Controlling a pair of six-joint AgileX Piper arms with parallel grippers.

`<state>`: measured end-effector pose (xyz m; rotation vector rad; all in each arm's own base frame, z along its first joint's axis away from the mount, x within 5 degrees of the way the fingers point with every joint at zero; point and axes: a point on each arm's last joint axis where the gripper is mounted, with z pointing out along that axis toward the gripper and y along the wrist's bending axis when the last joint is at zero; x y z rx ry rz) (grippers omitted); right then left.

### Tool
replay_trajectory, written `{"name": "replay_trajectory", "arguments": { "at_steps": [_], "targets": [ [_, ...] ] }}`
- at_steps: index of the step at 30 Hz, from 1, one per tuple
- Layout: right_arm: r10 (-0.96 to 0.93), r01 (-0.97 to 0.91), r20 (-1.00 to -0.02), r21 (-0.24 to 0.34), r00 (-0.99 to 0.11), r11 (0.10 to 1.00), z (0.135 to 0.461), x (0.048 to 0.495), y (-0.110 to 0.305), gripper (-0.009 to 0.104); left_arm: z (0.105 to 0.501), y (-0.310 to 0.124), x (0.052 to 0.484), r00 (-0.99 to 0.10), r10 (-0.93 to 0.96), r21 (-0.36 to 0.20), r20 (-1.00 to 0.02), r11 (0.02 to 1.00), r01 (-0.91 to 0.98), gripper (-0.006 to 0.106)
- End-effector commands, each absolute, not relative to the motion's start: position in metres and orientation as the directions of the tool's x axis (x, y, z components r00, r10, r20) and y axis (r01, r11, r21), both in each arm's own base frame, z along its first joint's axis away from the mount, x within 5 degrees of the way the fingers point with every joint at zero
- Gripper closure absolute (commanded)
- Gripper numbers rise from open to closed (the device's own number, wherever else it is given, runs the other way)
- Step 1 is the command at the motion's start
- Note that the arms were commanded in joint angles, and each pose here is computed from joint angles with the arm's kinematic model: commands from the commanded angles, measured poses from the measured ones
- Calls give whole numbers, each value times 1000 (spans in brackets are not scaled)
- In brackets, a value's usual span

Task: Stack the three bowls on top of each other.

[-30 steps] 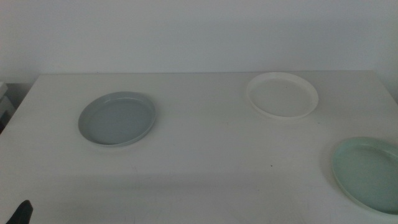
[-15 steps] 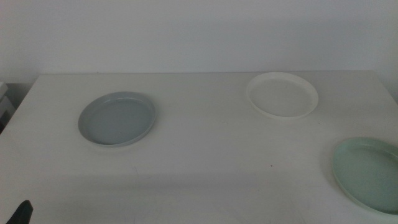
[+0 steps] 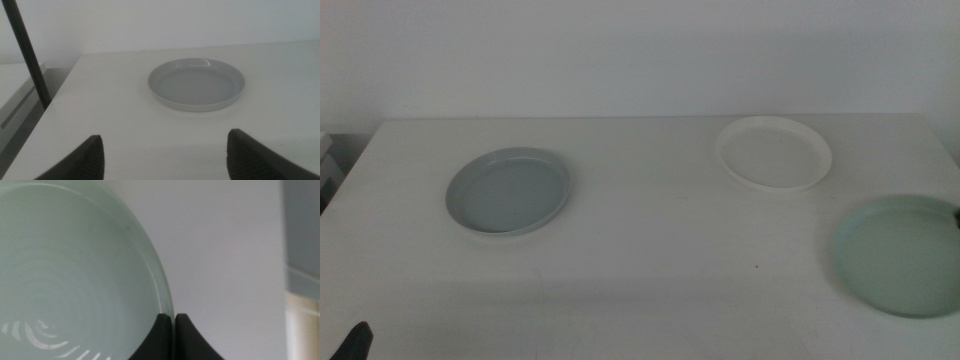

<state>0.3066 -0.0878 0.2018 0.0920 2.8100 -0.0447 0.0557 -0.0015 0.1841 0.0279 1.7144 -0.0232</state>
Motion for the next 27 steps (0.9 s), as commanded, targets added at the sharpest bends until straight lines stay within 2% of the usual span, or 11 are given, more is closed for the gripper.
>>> {"name": "replay_trajectory", "arguments": {
  "at_steps": [1, 4, 6, 9, 13, 21, 27],
  "targets": [
    [28, 26, -432, 9, -901, 1000, 240, 305, -65, 96, 193, -2, 55, -53, -9, -11, -999, 999, 33, 20],
    [-11, -43, -472, 56, -882, 997, 254, 304, -33, 96, 193, -2, 55, -53, -9, -11, -999, 999, 33, 20],
    [-21, -88, -493, 113, -869, 990, 260, 304, -7, 96, 193, -2, 55, -53, -9, -11, -999, 999, 33, 20],
    [-38, -158, -516, 191, -856, 969, 263, 305, 29, 96, 193, -2, 55, -53, -9, -11, -999, 999, 33, 20],
    [-59, -234, -543, 260, -838, 937, 263, 308, 72, 96, 193, -2, 55, -53, -9, -11, -999, 999, 33, 20],
    [-131, -319, -510, 300, -850, 899, 246, 323, 128, 96, 193, -2, 55, -53, -9, -11, -999, 999, 33, 20],
    [-161, -327, -462, 305, -872, 894, 222, 332, 146, 96, 193, -2, 55, -54, -9, -11, -999, 999, 33, 20]
  ]
}}
